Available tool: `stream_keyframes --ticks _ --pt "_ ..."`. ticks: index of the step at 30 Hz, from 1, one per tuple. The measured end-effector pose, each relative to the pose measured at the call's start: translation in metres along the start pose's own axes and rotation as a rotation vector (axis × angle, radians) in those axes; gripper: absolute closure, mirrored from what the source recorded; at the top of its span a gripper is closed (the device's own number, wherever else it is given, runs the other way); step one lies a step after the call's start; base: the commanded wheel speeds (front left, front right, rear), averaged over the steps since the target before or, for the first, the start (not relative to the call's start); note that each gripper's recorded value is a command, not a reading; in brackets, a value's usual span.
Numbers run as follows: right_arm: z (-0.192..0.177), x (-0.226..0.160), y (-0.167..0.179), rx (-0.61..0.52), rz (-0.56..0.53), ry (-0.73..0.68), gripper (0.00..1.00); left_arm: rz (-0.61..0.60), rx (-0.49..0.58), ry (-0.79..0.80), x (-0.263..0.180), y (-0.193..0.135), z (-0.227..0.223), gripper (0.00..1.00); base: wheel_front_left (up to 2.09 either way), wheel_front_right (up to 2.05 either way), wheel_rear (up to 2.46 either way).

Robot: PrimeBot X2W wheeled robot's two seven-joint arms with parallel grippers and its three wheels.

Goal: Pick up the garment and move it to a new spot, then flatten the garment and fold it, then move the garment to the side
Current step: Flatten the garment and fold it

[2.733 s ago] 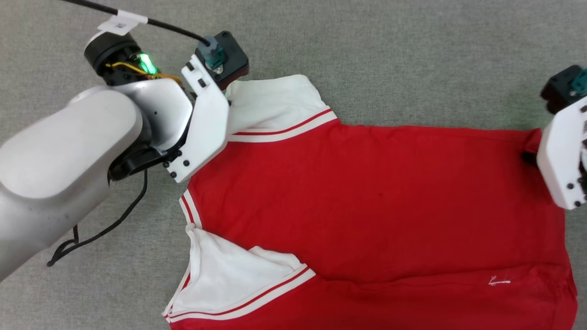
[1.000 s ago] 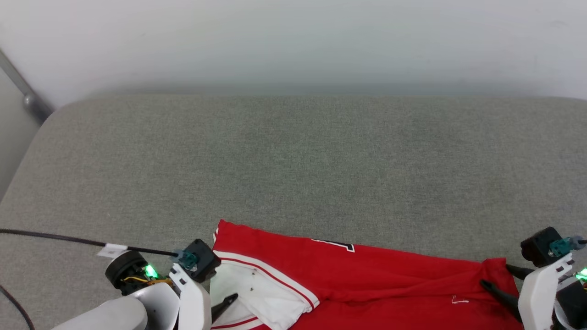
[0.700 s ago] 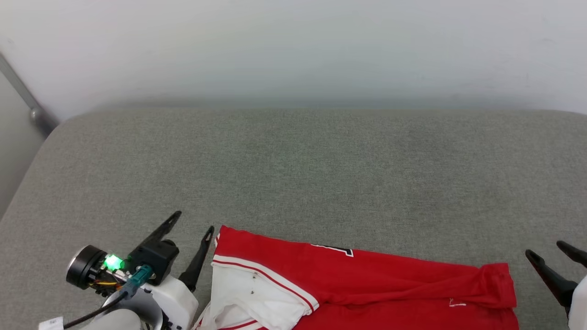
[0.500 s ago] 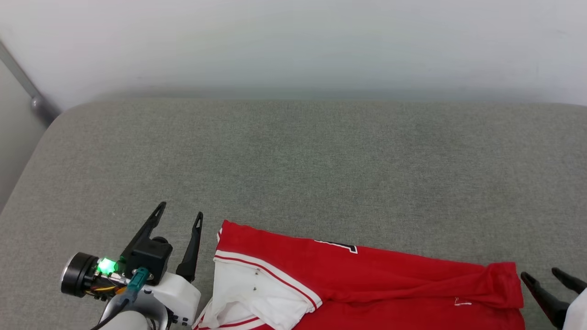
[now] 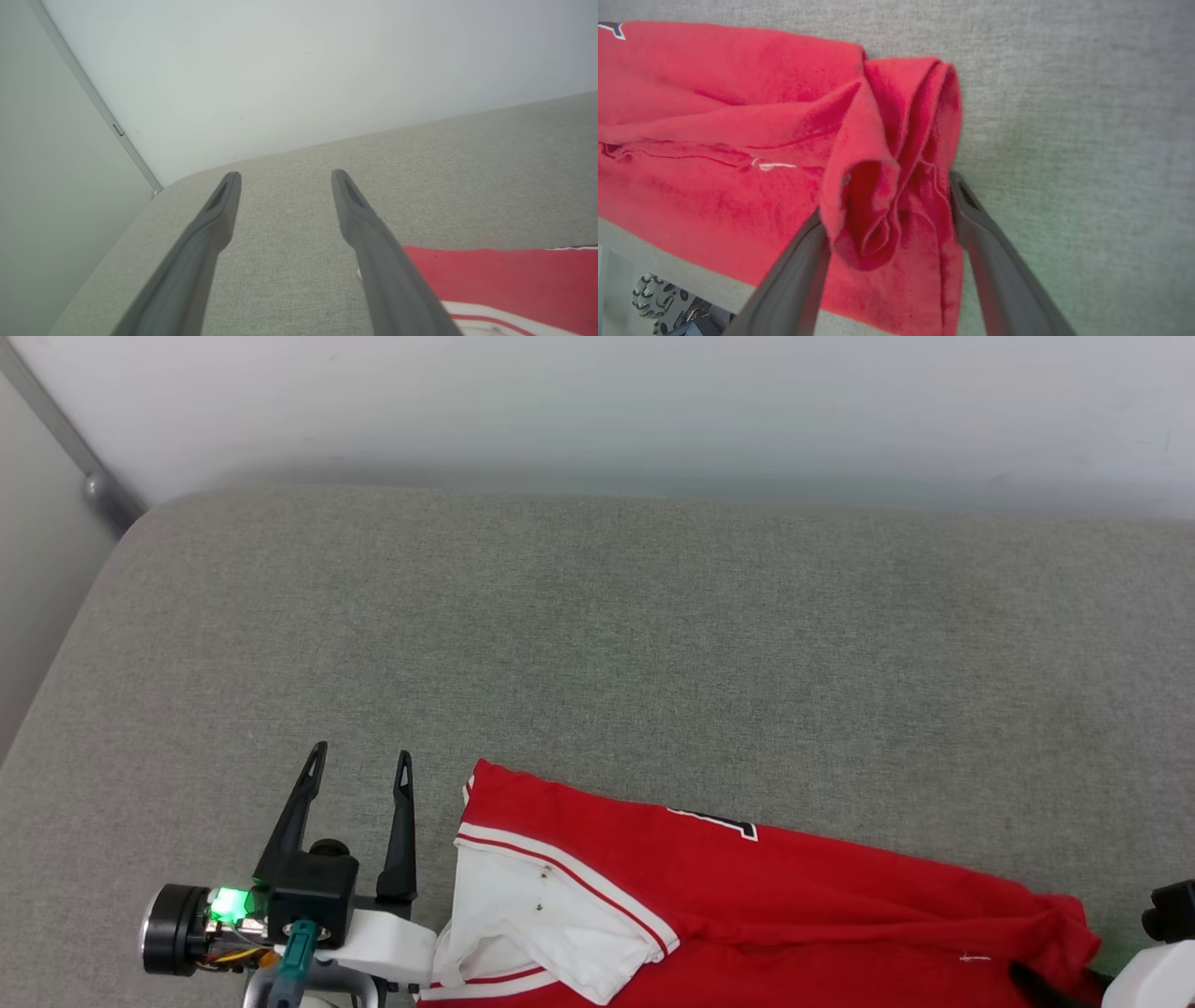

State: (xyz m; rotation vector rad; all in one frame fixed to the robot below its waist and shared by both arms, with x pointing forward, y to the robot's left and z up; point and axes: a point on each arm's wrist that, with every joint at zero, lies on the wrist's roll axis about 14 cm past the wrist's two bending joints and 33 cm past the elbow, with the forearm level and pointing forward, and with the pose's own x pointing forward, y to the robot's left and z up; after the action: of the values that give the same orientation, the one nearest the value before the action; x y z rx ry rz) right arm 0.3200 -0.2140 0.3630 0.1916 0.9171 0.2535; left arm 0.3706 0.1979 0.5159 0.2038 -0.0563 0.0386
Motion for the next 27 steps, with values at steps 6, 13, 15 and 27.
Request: stream_keyframes --ticks 6,13,15,27 --pt "-0.005 0.008 0.016 -0.002 0.053 0.060 0.00 0.064 -0.022 -0.004 -0.005 0.002 -0.004 0.00 0.00 0.00 0.00" --pt "0.001 0.006 0.021 0.000 0.070 0.041 1.00 0.105 -0.014 -0.025 -0.013 0.005 -0.002 0.00 0.00 0.00 0.00" --pt "0.003 0.004 0.021 0.003 0.076 0.026 1.00 0.109 -0.014 -0.029 -0.015 0.006 -0.001 0.00 0.00 0.00 0.00" --pt "0.038 -0.036 -0.048 -0.001 -0.099 -0.067 1.00 0.081 0.014 -0.057 -0.030 0.002 0.004 0.00 0.00 0.00 0.00"
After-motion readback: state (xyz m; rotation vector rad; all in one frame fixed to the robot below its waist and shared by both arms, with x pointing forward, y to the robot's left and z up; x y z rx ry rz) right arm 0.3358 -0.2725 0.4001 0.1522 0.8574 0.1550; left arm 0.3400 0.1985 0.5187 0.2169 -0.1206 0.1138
